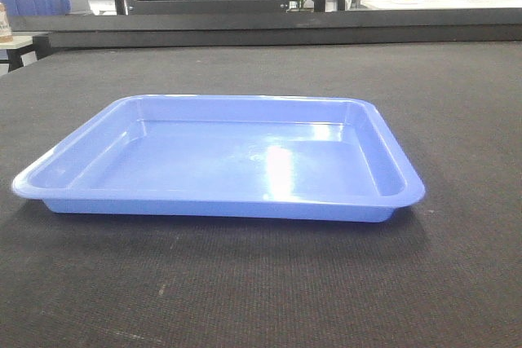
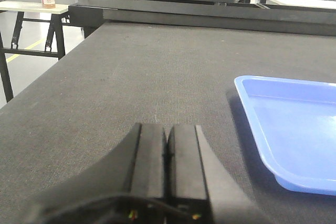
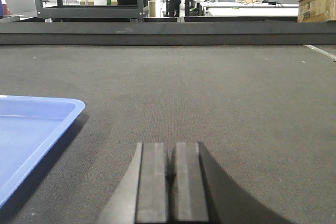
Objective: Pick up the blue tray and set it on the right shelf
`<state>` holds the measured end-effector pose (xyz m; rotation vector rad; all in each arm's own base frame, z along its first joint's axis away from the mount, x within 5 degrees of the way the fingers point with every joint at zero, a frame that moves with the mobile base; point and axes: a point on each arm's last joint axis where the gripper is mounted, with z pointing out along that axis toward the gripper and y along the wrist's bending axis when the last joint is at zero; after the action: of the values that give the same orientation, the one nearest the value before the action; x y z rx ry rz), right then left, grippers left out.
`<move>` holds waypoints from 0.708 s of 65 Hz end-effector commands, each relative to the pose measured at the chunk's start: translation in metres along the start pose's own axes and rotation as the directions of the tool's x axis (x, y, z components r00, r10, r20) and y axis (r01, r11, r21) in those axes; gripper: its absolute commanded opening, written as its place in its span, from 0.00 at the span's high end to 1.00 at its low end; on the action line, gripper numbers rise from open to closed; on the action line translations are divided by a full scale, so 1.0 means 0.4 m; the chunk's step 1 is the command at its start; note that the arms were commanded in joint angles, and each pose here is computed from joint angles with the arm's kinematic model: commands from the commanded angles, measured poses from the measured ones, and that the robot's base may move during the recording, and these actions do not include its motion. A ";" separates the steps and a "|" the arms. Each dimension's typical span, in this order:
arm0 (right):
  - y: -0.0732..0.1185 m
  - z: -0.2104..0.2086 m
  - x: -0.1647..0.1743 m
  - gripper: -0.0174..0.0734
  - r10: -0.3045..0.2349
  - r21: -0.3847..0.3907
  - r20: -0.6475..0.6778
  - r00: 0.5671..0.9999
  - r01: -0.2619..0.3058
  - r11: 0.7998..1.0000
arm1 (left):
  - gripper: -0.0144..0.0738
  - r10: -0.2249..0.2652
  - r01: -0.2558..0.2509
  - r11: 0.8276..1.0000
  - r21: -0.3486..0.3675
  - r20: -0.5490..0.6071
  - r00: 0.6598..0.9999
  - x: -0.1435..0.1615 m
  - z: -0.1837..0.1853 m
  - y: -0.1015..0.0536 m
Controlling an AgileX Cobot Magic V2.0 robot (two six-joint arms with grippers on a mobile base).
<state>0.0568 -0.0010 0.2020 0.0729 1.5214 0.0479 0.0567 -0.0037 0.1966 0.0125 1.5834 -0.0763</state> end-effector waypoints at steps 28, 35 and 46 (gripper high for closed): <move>0.003 -0.008 -0.042 0.75 -0.006 -0.006 0.130 0.992 0.007 1.000 | 0.89 0.000 0.000 1.000 -0.007 0.076 0.997 0.002 0.000 0.003; 0.003 -0.008 -0.042 0.75 -0.006 -0.006 0.130 0.992 0.007 1.000 | 0.89 0.000 0.000 1.000 -0.009 0.093 0.996 -0.002 -0.001 0.003; 0.003 -0.009 -0.048 0.75 -0.006 -0.007 0.153 0.988 0.007 1.000 | 0.89 -0.023 0.026 1.000 -0.016 0.172 0.985 -0.020 -0.003 0.006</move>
<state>0.0568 -0.0010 0.2020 0.0729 1.5214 0.0479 0.0566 -0.0028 0.2023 0.0014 1.5208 -0.0739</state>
